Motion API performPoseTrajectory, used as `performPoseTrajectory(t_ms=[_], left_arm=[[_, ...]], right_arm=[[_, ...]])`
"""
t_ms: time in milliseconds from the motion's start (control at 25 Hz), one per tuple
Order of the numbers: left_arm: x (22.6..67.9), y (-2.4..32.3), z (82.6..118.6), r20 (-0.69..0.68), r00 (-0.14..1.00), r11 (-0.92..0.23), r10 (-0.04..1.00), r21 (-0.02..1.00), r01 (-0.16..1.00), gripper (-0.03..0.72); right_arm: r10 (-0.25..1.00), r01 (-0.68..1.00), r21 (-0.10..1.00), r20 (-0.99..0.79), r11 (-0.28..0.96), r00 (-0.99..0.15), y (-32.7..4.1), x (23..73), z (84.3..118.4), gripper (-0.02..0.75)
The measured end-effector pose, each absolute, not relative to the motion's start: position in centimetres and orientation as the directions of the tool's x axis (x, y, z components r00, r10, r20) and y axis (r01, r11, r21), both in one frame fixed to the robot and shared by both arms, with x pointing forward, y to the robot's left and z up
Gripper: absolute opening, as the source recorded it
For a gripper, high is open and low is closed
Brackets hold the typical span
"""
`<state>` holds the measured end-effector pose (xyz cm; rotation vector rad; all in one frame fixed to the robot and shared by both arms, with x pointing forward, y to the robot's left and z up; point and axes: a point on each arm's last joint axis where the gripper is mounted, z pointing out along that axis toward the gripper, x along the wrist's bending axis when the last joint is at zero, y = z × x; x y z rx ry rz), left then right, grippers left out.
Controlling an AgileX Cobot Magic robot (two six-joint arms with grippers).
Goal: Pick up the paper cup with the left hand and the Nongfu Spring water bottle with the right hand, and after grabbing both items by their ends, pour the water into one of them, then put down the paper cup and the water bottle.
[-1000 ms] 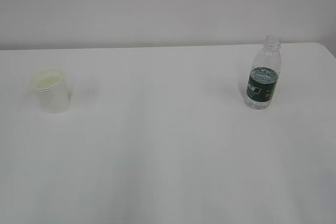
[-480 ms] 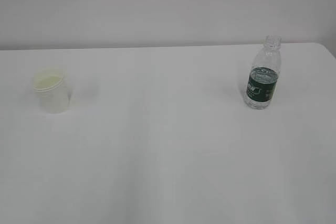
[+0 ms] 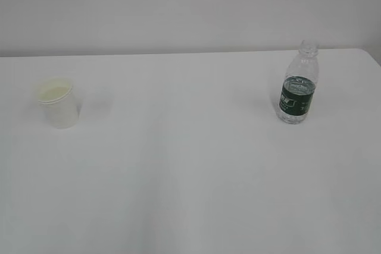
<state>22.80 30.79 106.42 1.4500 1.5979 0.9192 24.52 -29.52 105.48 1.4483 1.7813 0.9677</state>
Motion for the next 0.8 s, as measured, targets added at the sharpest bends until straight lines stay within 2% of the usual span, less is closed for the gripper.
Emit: performPoseTrajectory(t_ms=[800], left_arm=[[22.8, 30.6, 105.9, -0.095, -0.038, 0.102, 0.995, 0.877, 0.47, 0.45]], right_arm=[[0.981, 0.524, 0.842, -0.031, 0.127, -0.189, -29.7, 23.3, 104.4, 0.593]])
